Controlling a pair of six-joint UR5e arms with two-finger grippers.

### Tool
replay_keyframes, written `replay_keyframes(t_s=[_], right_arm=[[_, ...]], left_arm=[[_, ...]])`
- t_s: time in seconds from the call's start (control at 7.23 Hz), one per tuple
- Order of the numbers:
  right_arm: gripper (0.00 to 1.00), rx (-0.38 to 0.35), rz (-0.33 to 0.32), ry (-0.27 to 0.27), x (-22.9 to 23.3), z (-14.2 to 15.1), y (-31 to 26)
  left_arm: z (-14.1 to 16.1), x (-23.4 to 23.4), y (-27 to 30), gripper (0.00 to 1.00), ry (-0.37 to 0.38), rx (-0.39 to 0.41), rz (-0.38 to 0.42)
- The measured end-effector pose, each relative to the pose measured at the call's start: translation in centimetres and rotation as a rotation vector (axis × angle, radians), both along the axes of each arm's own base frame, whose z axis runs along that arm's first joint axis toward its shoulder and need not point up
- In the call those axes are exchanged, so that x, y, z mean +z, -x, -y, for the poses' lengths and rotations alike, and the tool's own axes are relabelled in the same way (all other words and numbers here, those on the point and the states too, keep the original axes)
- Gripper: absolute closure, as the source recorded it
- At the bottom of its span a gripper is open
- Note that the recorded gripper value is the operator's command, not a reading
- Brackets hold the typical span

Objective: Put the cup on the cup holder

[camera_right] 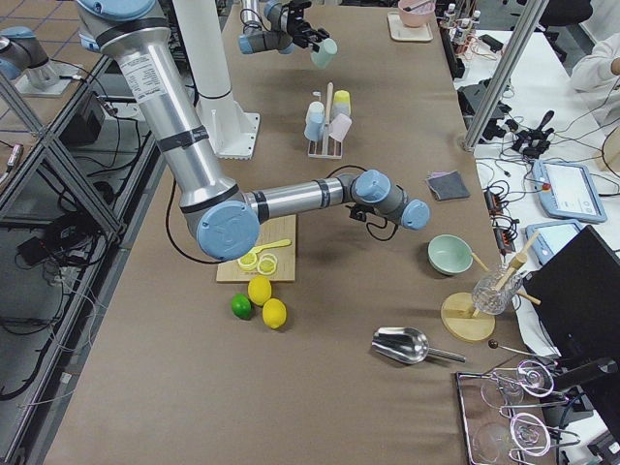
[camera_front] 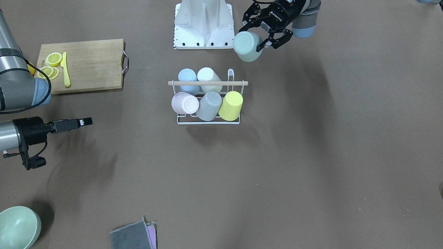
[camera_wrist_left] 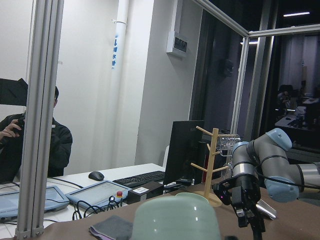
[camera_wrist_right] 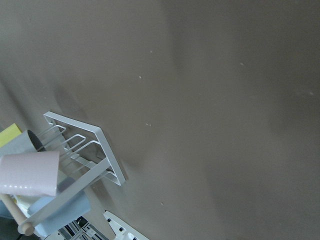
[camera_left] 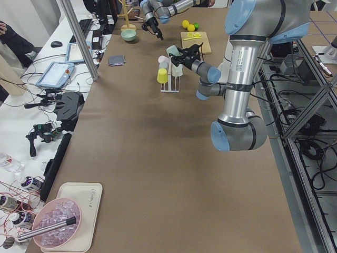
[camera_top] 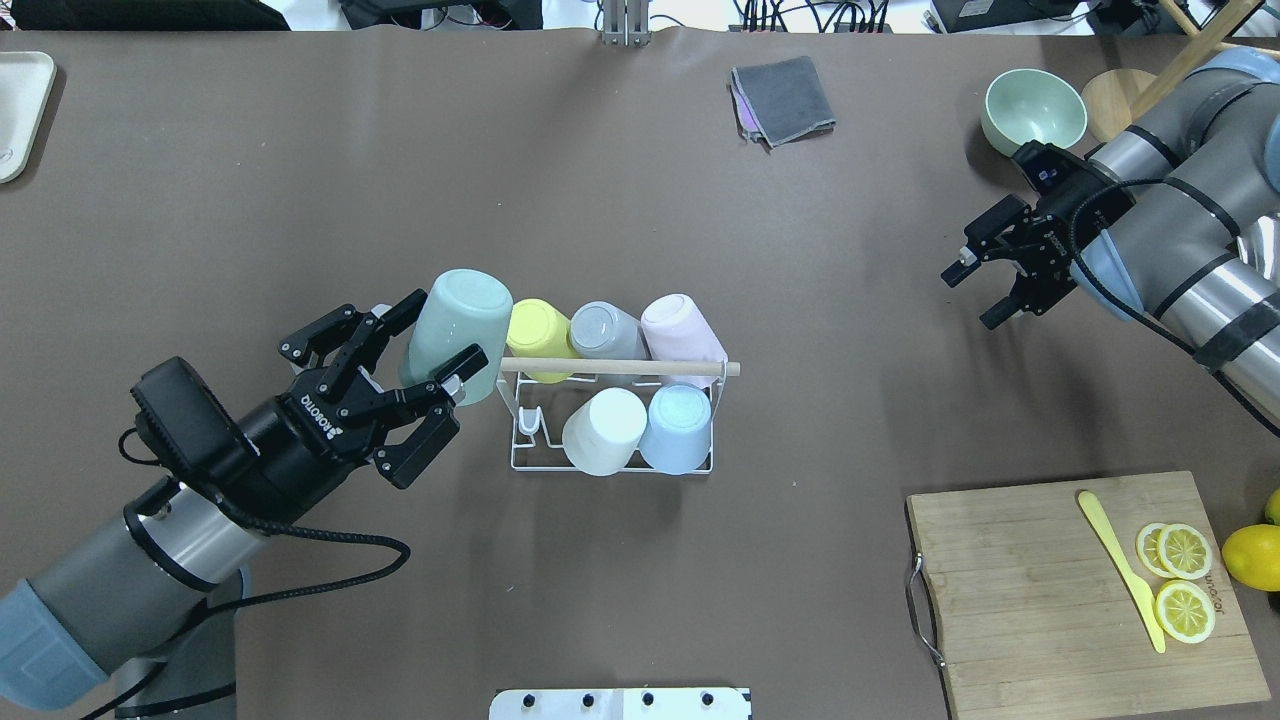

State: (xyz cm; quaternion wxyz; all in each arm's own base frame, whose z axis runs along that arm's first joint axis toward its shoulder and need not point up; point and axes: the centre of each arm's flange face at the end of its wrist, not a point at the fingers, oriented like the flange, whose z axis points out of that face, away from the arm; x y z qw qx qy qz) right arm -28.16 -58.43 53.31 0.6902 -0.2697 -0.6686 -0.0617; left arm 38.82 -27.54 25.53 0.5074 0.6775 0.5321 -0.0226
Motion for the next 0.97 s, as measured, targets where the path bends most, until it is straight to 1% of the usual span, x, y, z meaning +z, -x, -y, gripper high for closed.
replay_keyframes(t_s=[0.14, 0.28, 0.42, 0.55, 0.69, 0.83, 0.97], right_arm=[[0.00, -0.032, -0.065, -0.014, 0.5, -0.4, -0.6], [0.00, -0.071, -0.149, -0.062, 0.7, -0.6, -1.8], [0.00, -0.109, -0.234, -0.124, 0.8, -0.8, -3.2], [0.00, -0.142, -0.310, -0.182, 0.8, -1.1, -4.6], [0.00, -0.166, -0.372, -0.237, 0.8, -1.5, -5.9], [0.00, -0.177, -0.414, -0.285, 0.8, -2.3, -7.4], [0.00, -0.175, -0.430, -0.331, 1.1, -3.5, -8.7]], left_arm=[[-0.4, 0.5, -0.7, 1.00, 0.009, -0.022, 0.009], [-0.4, 1.0, -1.7, 1.00, 0.021, -0.038, 0.023], [-0.3, 1.2, -2.8, 1.00, 0.027, -0.045, 0.032], [-0.1, 1.1, -3.5, 1.00, 0.030, -0.047, 0.034], [-0.1, 0.9, -4.0, 1.00, 0.030, -0.048, 0.034], [0.0, 0.8, -4.6, 1.00, 0.030, -0.048, 0.038], [0.1, 0.8, -5.4, 1.00, 0.031, -0.047, 0.044]])
